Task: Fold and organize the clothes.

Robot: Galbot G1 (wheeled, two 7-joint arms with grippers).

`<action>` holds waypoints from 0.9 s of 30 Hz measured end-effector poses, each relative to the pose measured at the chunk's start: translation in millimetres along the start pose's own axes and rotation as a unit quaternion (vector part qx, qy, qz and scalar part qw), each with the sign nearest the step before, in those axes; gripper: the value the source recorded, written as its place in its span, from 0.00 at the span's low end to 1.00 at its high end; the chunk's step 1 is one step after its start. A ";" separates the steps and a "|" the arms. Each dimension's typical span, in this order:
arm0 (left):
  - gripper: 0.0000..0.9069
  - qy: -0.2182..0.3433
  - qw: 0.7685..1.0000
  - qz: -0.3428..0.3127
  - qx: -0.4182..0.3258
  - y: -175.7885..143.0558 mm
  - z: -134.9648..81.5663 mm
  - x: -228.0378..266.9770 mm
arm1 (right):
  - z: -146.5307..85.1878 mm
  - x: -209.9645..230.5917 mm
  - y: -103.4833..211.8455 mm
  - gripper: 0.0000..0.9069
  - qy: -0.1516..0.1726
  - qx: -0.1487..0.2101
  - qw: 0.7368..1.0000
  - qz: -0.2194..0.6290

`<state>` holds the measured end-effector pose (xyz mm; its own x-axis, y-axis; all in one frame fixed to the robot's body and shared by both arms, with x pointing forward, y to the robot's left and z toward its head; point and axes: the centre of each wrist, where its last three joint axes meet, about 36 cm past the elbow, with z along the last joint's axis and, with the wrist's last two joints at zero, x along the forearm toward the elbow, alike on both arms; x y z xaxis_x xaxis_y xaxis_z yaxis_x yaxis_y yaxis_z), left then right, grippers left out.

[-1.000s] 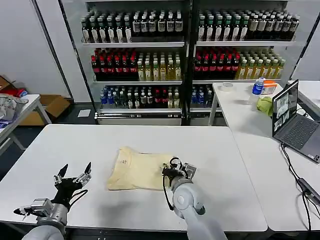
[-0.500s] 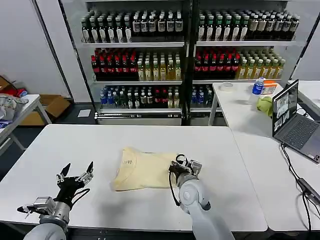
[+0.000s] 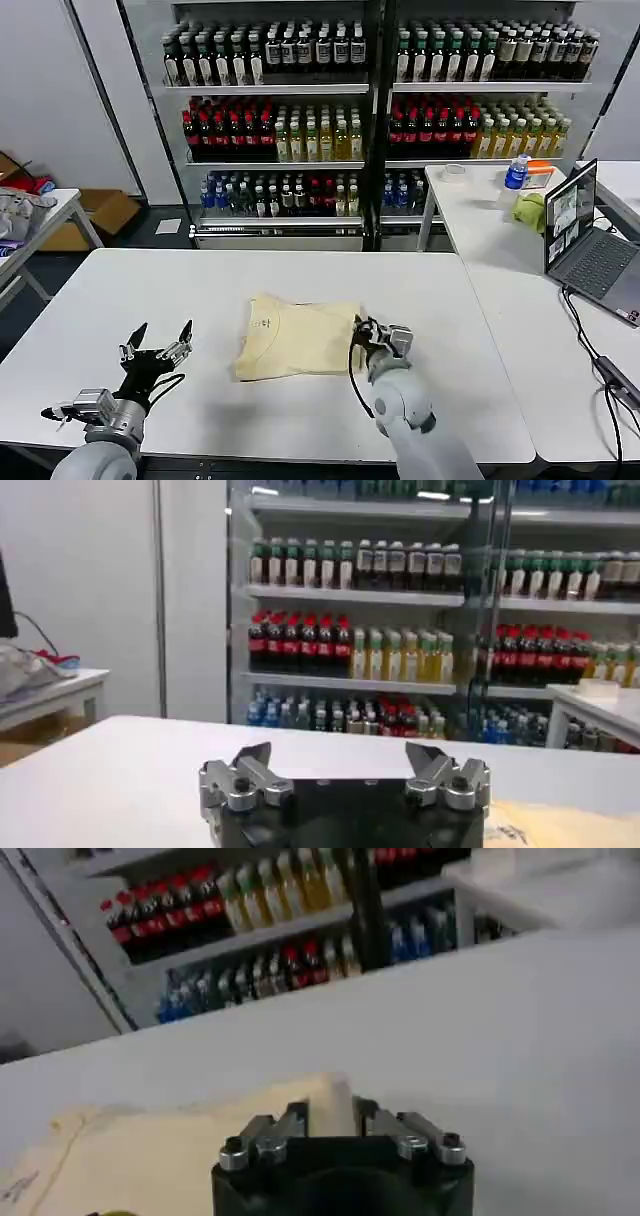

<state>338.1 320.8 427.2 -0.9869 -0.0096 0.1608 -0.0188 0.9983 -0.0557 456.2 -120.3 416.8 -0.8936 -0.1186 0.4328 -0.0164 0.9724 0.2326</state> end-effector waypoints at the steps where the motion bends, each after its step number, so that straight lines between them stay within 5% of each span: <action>1: 1.00 0.000 1.000 0.001 0.000 -0.8 -0.1 0.4 | 2.1 3.5 -2.9 1.00 -0.013 0.009 1.000 0.003; 15: 1.00 -0.001 1.000 0.012 0.002 -9.1 -2.4 4.9 | 25.7 66.0 -35.9 1.00 -0.180 0.121 0.976 0.031; 27: 1.00 -0.004 1.000 0.020 -0.001 -14.4 -7.4 16.5 | 30.4 115.5 -53.6 1.00 -0.242 0.165 0.955 0.040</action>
<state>323.3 306.7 437.9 -0.9880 0.0306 0.1512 0.0218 0.9980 -0.0597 340.2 -180.0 427.9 -0.9993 -0.0126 -0.0345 -0.0089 0.9944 -0.1055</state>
